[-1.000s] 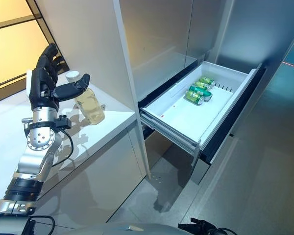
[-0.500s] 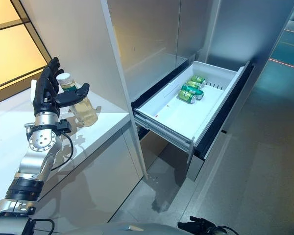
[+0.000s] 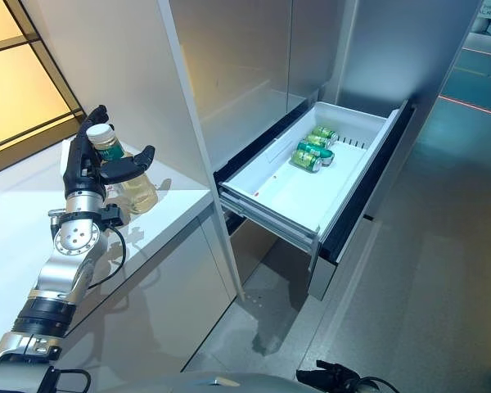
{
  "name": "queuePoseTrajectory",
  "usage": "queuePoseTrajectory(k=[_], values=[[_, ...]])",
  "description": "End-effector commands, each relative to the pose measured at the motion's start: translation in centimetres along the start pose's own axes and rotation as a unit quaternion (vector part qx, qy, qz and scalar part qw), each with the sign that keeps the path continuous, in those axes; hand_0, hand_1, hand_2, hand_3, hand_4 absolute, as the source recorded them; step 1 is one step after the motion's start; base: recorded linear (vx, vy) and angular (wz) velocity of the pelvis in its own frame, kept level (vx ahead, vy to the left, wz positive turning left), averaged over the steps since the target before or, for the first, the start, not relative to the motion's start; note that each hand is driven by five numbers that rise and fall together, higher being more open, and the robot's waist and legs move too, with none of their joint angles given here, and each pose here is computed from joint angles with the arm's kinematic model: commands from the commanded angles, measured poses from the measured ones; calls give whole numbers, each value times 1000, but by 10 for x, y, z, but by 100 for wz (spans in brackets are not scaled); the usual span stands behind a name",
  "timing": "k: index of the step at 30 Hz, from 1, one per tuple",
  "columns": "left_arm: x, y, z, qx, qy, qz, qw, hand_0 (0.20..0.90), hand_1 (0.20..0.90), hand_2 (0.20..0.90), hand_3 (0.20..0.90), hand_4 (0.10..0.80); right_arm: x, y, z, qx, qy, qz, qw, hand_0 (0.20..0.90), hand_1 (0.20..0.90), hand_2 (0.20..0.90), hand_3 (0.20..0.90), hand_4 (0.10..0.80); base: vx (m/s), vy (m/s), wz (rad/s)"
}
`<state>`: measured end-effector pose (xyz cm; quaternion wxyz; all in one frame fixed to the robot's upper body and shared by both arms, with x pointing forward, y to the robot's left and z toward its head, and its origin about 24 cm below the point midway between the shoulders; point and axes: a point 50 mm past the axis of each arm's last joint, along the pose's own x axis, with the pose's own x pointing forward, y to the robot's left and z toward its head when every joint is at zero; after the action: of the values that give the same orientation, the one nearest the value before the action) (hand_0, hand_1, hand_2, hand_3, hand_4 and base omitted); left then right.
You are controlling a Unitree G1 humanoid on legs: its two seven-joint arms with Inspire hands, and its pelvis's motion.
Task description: Put drinks into fridge and close the fridge
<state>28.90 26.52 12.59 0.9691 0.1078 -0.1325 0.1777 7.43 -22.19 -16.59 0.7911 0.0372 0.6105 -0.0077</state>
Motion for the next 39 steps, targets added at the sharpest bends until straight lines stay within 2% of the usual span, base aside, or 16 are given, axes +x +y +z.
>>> queuePoseTrajectory(k=[1, 14, 39], values=[[28, 1, 37, -13, -80, 35, 996, 900, 900, 900, 900, 800, 0, 0, 3, -17, 4, 5, 1000, 900, 900, 900, 900, 800, 0, 0, 0], [29, 10, 21, 21, -53, 64, 996, 900, 900, 900, 900, 800, 0, -1, 2, -18, 6, 4, 1000, 900, 900, 900, 900, 800, 0, 0, 0], [27, 9, 8, 17, -21, 69, 997, 900, 900, 900, 900, 800, 0, -1, 1, -18, 6, 4, 1000, 900, 900, 900, 900, 800, 0, 0, 0]])
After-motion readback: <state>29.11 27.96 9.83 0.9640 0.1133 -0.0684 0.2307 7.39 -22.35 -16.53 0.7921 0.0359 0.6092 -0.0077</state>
